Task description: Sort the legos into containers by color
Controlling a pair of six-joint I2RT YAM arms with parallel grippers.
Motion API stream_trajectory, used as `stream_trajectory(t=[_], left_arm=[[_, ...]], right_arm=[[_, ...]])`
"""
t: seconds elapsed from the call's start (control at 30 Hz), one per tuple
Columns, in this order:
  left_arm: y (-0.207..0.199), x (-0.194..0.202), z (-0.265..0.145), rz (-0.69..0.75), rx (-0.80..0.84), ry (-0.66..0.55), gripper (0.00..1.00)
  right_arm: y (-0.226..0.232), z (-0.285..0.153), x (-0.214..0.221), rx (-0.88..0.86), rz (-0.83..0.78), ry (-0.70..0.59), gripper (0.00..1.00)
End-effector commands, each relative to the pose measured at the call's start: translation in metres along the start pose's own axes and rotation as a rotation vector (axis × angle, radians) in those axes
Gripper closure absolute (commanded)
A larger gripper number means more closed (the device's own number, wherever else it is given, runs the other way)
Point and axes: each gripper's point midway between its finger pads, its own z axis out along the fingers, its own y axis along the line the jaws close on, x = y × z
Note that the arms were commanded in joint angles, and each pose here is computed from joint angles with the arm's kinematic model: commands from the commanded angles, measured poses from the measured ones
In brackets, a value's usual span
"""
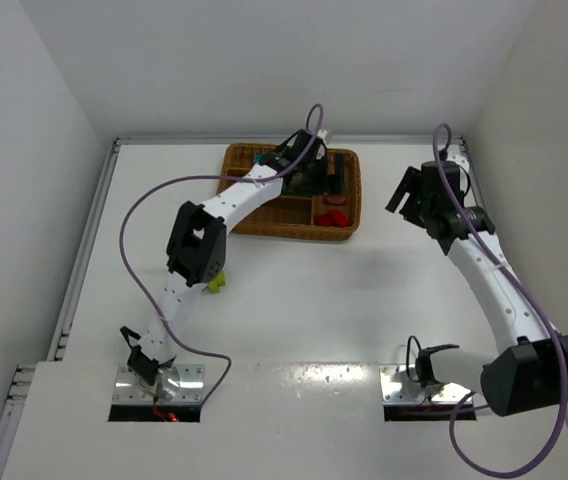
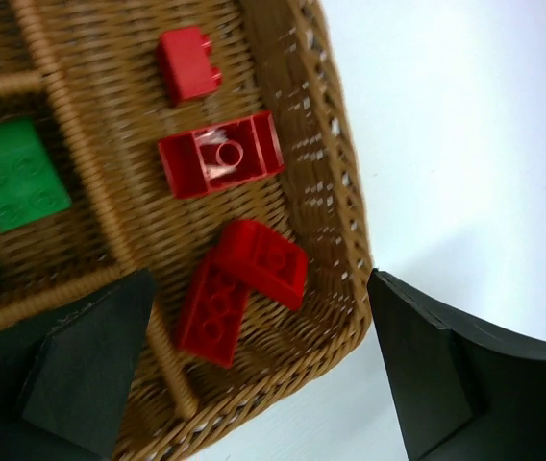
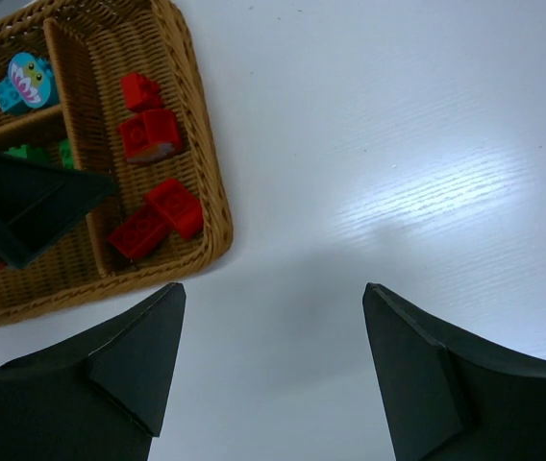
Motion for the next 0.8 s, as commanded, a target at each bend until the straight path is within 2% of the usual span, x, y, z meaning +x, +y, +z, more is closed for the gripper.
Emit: stream_trajectory(t=[0.0,0.03,0.07,0.1,0.2,0.23,0.33,0.37,0.43,0.47,0.53,0.63,0.67,0.77], left_arm=[[-0.017,-0.041,-0.061,0.066,-0.013,-0.105,0.0],[0.0,-0.038,-0.067,0.062,-0.062,-0.103,0.0],[0.001,-0.049,-0.095,0.056,-0.08,-0.135,0.0],[0.03,-0.034,-0.101,0.041,-0.149,-0.101,0.0],[0.079,-0.037,-0.158,-0.003,-0.325,-0.159,0.0],[0.108,-0.006,-0.164,-0.018,-0.409,-0.097,0.0],[0.157,0.01,-0.221,-0.101,-0.59,-0.143,0.0],[0.182,0.035,-0.23,-0.113,-0.669,-0.111,0.0],[0.203,0.045,-0.263,-0.198,-0.719,-0.154,0.0],[0.22,0.069,-0.268,-0.232,-0.755,-0.118,0.0],[0.245,0.085,-0.287,-0.331,-0.799,-0.132,0.0],[0.269,0.108,-0.305,-0.472,-0.796,-0.16,0.05],[0.276,0.119,-0.307,-0.513,-0.803,-0.157,0.08],[0.293,0.125,-0.318,-0.614,-0.782,-0.191,0.1]], right_arm=[[0.006,0.004,0.002,-0.025,-0.012,0.028,0.25],[0.01,0.003,-0.004,-0.036,-0.007,0.009,0.25],[0.017,0.005,0.004,-0.064,-0.029,0.039,0.25],[0.028,0.004,0.003,-0.102,-0.032,0.032,0.27],[0.053,0.009,0.024,-0.172,-0.085,0.09,0.27],[0.066,0.008,0.026,-0.202,-0.101,0.087,0.28],[0.123,-0.001,0.063,-0.323,-0.241,0.143,0.28],[0.139,-0.005,0.076,-0.357,-0.293,0.163,0.28],[0.185,-0.017,0.12,-0.449,-0.438,0.215,0.28],[0.201,-0.021,0.135,-0.492,-0.478,0.238,0.28],[0.238,-0.031,0.18,-0.596,-0.571,0.319,0.28],[0.28,-0.045,0.209,-0.707,-0.613,0.396,0.28],[0.285,-0.034,0.234,-0.699,-0.641,0.451,0.28],[0.318,-0.044,0.254,-0.739,-0.708,0.468,0.28]])
